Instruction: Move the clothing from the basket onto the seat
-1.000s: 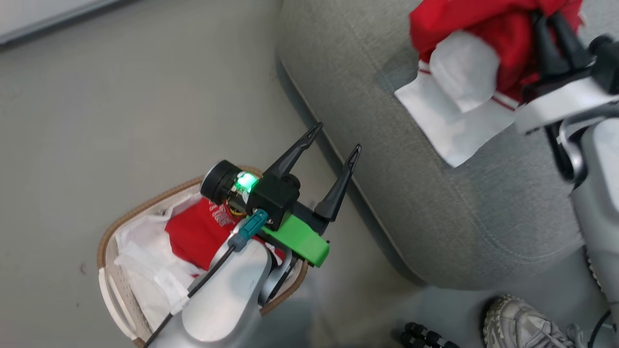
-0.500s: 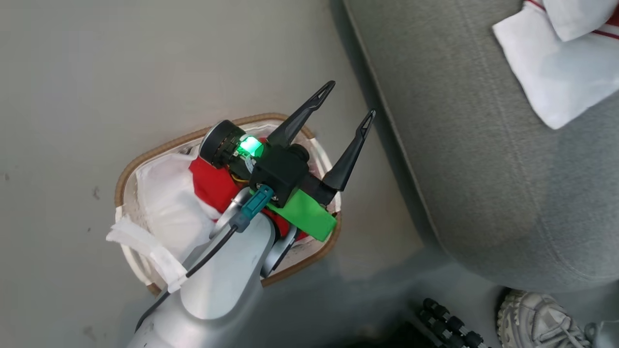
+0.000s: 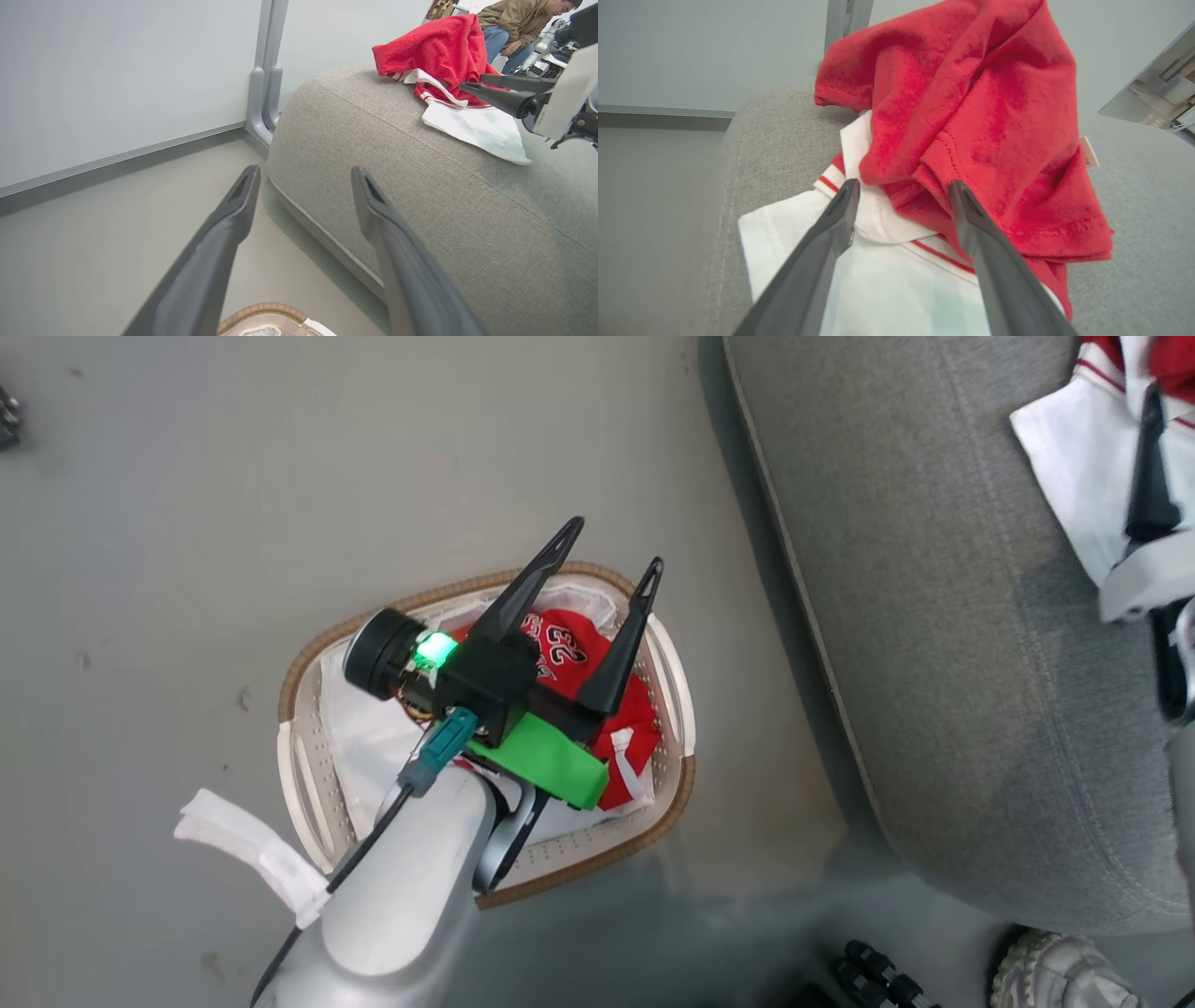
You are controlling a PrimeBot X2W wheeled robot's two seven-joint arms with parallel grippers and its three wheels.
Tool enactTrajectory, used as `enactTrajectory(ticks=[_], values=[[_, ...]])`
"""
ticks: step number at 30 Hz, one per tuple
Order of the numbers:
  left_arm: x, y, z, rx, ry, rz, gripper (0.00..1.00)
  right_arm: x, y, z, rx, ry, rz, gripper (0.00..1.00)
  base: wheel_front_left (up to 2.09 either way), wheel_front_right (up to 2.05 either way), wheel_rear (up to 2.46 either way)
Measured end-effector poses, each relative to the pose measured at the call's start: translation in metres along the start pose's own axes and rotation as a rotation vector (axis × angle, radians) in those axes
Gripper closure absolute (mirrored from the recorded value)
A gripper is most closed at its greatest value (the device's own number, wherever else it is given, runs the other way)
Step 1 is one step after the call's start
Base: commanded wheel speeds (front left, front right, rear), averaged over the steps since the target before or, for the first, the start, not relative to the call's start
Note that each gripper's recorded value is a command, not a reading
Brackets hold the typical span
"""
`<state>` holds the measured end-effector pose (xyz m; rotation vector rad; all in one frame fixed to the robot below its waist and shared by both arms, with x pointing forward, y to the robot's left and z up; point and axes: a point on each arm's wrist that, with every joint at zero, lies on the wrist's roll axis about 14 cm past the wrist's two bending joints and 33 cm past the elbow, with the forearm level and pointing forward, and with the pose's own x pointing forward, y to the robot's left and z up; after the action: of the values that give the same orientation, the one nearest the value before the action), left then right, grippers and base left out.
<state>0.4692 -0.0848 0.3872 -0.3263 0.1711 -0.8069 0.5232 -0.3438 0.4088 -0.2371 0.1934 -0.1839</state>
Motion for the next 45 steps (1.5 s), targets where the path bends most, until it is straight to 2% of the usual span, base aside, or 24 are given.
enactTrajectory(ticks=[10, 19, 31, 45], values=[[-0.029, 0.005, 0.034, 0.033, -0.042, 0.107, 0.0, -0.049, 0.031, 0.043, 0.118, -0.111, 0.086, 0.0, 0.0, 0.0, 0.0], [-0.077, 0.041, 0.064, 0.074, -0.089, 0.324, 0.0, -0.081, 0.071, 0.082, 0.22, -0.209, 0.189, 0.0, 0.0, 0.0, 0.0], [-0.164, 0.083, 0.081, 0.12, -0.107, 0.616, 0.0, -0.12, 0.125, 0.086, 0.314, -0.206, 0.309, 0.0, 0.0, 0.0, 0.0], [-0.227, 0.083, 0.086, 0.124, -0.131, 0.752, 0.0, -0.153, 0.143, 0.088, 0.346, -0.204, 0.358, 0.0, 0.0, 0.0, 0.0]])
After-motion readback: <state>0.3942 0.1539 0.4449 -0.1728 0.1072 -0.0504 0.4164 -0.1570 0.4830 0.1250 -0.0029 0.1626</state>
